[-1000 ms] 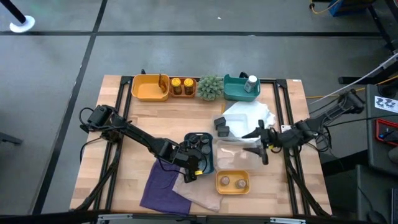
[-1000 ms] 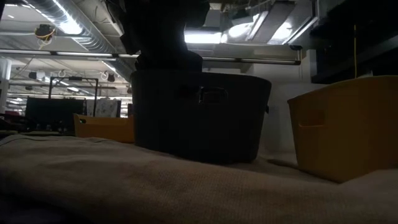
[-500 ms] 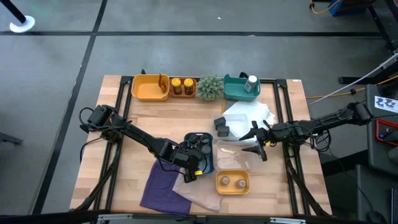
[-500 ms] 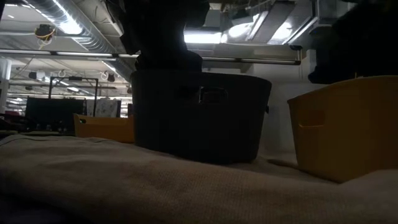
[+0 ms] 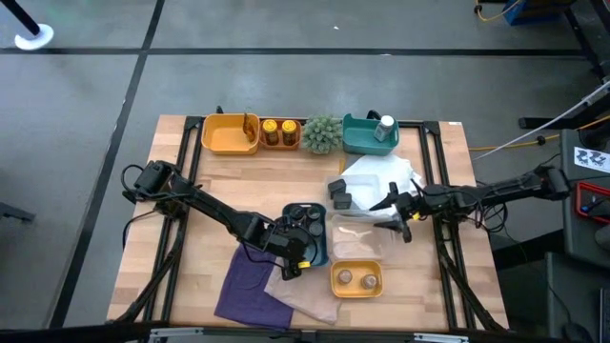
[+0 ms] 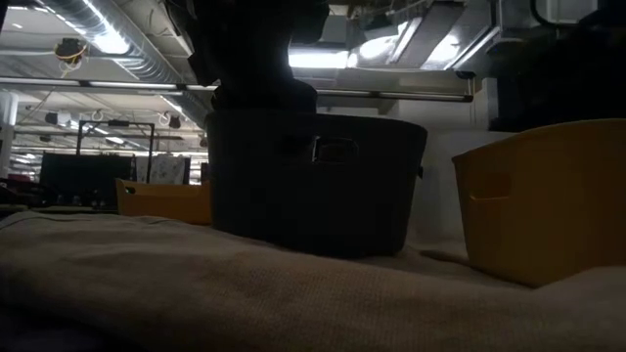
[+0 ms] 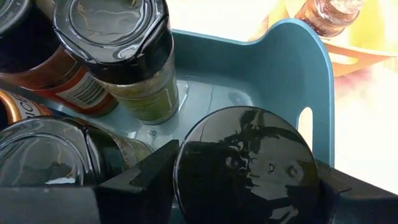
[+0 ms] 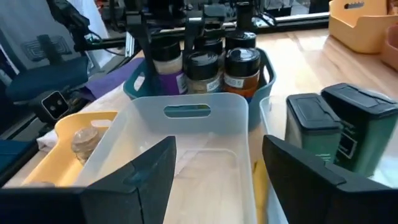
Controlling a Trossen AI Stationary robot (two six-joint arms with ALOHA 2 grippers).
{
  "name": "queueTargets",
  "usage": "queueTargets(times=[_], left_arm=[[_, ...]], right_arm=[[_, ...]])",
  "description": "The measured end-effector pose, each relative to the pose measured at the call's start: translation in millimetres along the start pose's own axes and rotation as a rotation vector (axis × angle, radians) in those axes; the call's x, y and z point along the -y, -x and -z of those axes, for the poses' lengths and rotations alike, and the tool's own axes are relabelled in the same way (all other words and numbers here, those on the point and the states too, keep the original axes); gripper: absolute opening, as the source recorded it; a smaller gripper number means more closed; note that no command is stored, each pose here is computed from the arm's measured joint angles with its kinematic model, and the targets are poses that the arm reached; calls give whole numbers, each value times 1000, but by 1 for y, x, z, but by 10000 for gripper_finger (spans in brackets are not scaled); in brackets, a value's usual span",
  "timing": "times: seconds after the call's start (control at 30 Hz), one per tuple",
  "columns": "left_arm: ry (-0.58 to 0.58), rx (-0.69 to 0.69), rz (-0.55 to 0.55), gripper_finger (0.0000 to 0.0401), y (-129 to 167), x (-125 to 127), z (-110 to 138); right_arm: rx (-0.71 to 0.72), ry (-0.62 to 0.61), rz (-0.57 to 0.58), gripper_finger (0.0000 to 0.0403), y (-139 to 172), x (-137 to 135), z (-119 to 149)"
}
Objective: Sort spices by type
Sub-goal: Put the black seasoning bottle into the blue bin
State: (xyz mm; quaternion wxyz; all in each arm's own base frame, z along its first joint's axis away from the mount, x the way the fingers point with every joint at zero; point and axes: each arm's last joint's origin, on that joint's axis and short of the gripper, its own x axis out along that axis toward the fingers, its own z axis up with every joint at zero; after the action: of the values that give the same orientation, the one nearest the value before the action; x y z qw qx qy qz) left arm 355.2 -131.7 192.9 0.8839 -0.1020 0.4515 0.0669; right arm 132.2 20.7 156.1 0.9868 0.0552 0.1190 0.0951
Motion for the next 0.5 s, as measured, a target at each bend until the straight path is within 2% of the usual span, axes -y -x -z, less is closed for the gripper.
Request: queueTargets(times=[0.37,0.5], left_arm=[[0,0,0,224,0,0,0],[-1,0,0,224,0,0,0]], right_arm=[[-50,19,47,241,13,2,7],[-111,10,125,241,14,4,14]])
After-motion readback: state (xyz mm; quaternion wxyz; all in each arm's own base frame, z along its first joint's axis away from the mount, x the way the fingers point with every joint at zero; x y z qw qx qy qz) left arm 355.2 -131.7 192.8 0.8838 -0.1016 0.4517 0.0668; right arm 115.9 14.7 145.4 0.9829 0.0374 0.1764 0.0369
